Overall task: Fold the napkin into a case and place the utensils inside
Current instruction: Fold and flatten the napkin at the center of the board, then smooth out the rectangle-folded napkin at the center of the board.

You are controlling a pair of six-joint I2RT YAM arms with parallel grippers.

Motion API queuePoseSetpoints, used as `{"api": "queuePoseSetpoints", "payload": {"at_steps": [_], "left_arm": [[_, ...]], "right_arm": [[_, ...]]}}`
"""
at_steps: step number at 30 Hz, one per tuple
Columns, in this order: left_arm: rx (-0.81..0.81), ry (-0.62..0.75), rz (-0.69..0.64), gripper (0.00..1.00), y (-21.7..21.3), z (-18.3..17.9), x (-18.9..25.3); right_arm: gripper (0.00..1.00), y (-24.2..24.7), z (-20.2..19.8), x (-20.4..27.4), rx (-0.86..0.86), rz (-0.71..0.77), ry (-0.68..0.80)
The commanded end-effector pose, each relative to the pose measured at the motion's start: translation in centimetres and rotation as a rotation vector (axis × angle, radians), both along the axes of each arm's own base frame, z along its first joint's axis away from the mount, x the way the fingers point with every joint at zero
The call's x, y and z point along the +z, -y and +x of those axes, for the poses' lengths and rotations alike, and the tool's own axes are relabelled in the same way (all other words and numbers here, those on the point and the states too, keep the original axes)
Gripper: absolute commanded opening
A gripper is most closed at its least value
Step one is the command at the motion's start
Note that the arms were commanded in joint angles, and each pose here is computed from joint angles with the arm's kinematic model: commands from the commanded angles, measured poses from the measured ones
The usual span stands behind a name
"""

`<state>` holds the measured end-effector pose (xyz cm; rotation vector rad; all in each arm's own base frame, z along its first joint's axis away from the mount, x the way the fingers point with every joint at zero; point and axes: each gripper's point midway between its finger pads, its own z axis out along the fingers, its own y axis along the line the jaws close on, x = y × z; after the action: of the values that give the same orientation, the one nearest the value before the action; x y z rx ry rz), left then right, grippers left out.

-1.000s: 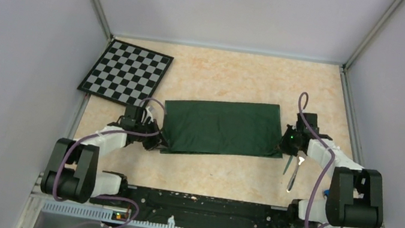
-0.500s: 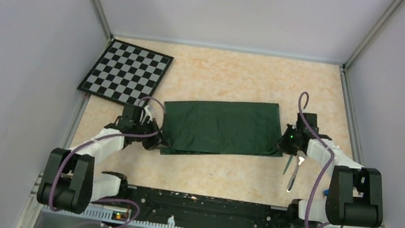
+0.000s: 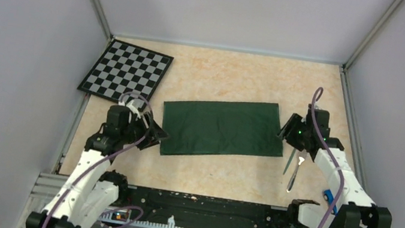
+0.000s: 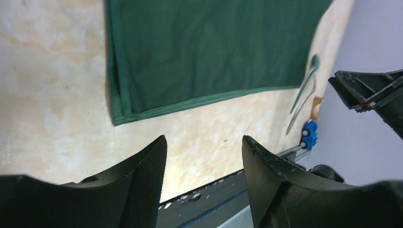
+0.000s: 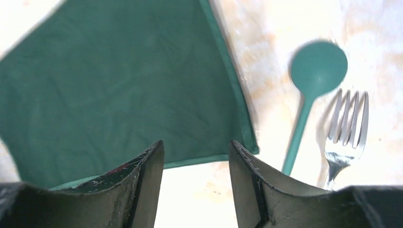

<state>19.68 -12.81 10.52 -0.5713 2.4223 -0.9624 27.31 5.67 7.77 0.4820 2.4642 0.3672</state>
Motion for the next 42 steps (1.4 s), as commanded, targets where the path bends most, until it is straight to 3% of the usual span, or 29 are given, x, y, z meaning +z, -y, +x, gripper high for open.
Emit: {"api": "queuePoseSetpoints", "payload": {"at_steps": [1,5,12,20,23,25,28,33,38,42], "left_arm": [[0.047,0.122,-0.011,0.66,-0.2,2.0,3.5],[-0.063,0.103,-0.137,0.67,2.4,3.7,2.8],[-0.163,0.041,-0.139,0.7,3.6,5.1,-1.8],[-0.048,-0.17,0.035,0.73,0.7,1.4,-8.7],[-0.004,-0.218,0.102,0.77,-0.6,0.4,-9.0],[-0.004,-0.17,0.138,0.83,-1.1,1.0,-7.5],[-0.023,0.003,0.143,0.9,-0.9,3.7,-3.3],[-0.055,0.286,0.004,0.98,1.8,10.4,3.9],[-0.063,0.293,0.005,0.99,2.7,18.5,3.6],[-0.051,0.269,0.023,0.98,2.4,23.2,1.2]], "right_arm": [[0.52,-0.7,2.5,4.2,0.052,0.023,0.13],[0.53,-3.7,3.4,3.2,0.175,0.151,0.113],[0.54,-3.6,2.2,-1.8,0.137,0.164,0.011],[0.53,-0.5,-0.6,-6.3,0.004,0.03,-0.103],[0.52,-1.2,-0.8,-4.8,0.026,0.059,-0.066],[0.53,-1.8,-0.1,-2.4,0.06,0.059,-0.011],[0.57,-3.6,2.4,2.1,0.134,0.113,0.114],[0.65,-7.3,9.7,7.6,0.244,0.275,0.293],[0.67,-9.8,16.8,8.0,0.331,0.38,0.329],[0.64,-10.9,19.7,5.6,0.362,0.446,0.27]]}}
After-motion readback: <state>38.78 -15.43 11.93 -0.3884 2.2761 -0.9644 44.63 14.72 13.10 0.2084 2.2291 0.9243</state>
